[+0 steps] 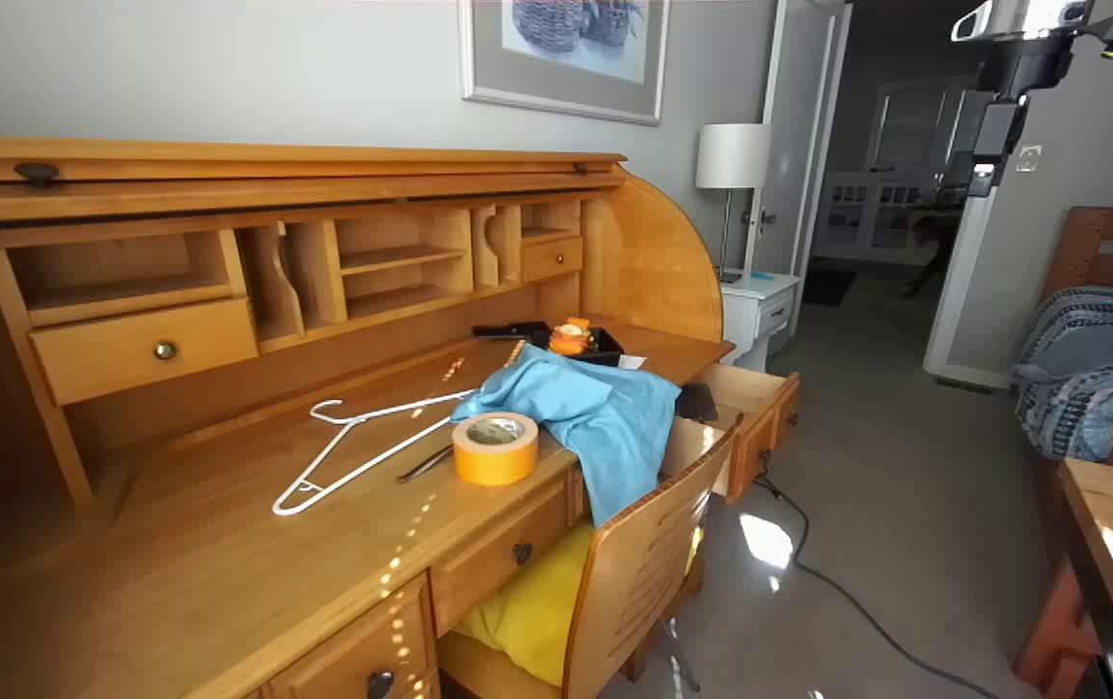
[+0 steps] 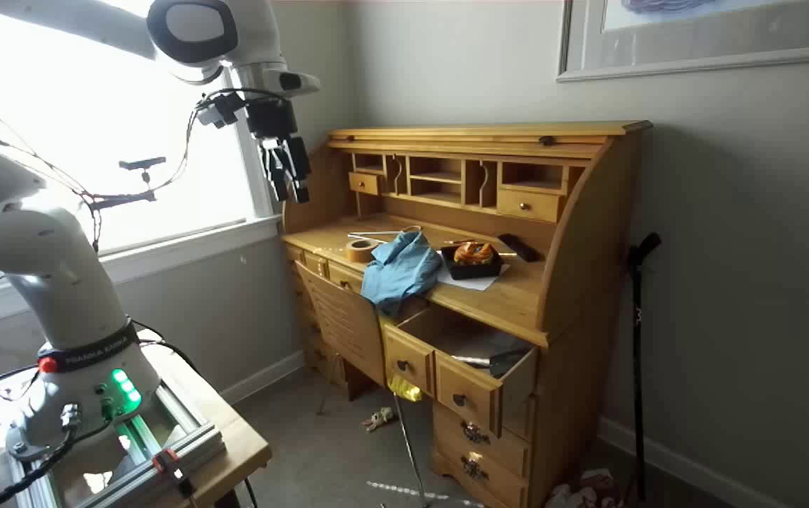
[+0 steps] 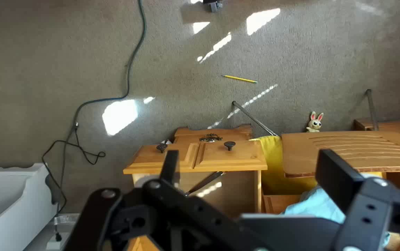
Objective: Use the blue cloth to wipe the right side of the cupboard
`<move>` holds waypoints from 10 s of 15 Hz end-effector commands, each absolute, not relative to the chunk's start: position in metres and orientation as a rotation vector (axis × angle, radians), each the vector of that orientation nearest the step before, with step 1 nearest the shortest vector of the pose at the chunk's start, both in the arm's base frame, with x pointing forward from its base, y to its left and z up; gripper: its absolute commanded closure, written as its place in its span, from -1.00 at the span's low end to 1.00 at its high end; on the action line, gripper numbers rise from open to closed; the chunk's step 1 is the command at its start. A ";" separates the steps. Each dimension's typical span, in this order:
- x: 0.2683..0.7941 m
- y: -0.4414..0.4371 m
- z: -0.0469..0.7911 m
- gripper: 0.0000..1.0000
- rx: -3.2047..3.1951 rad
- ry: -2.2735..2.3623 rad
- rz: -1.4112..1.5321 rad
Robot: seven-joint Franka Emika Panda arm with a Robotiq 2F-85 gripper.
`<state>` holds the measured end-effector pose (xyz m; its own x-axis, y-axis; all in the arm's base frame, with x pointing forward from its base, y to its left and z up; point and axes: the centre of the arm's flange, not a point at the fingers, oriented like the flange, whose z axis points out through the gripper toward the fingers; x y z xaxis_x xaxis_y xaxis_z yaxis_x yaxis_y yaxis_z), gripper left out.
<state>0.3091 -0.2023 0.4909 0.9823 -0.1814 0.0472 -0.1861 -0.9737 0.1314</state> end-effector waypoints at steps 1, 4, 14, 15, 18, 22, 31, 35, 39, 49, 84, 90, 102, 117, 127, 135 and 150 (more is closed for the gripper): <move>0.309 -0.202 0.491 -1.00 2.993 -0.279 0.053; 0.309 -0.202 0.491 -1.00 2.993 -0.279 0.053; 0.351 -0.188 0.477 -1.00 3.001 -0.204 0.183; 0.364 -0.181 0.473 -1.00 2.992 -0.161 0.236; 0.406 -0.158 0.458 -1.00 3.006 -0.040 0.408; 0.464 -0.120 0.428 -1.00 3.009 0.150 0.604; 0.587 -0.061 0.365 -1.00 2.942 0.301 0.735; 0.565 -0.058 0.358 -1.00 2.943 0.330 0.703; 0.564 -0.060 0.363 -1.00 2.940 0.324 0.715; 0.671 -0.021 0.315 -1.00 2.986 0.532 0.832; 0.798 -0.033 0.178 0.65 3.132 0.236 0.417; 0.798 -0.034 0.177 1.00 3.133 0.216 0.406; 0.798 -0.069 0.351 0.98 2.822 0.024 1.056; 0.779 -0.100 0.410 0.98 2.452 -0.413 1.362; 0.786 -0.151 0.393 0.98 2.345 -0.626 1.166; 0.730 -0.262 0.390 0.98 1.938 -0.971 1.040; 0.722 -0.310 0.349 0.98 1.929 -1.137 0.937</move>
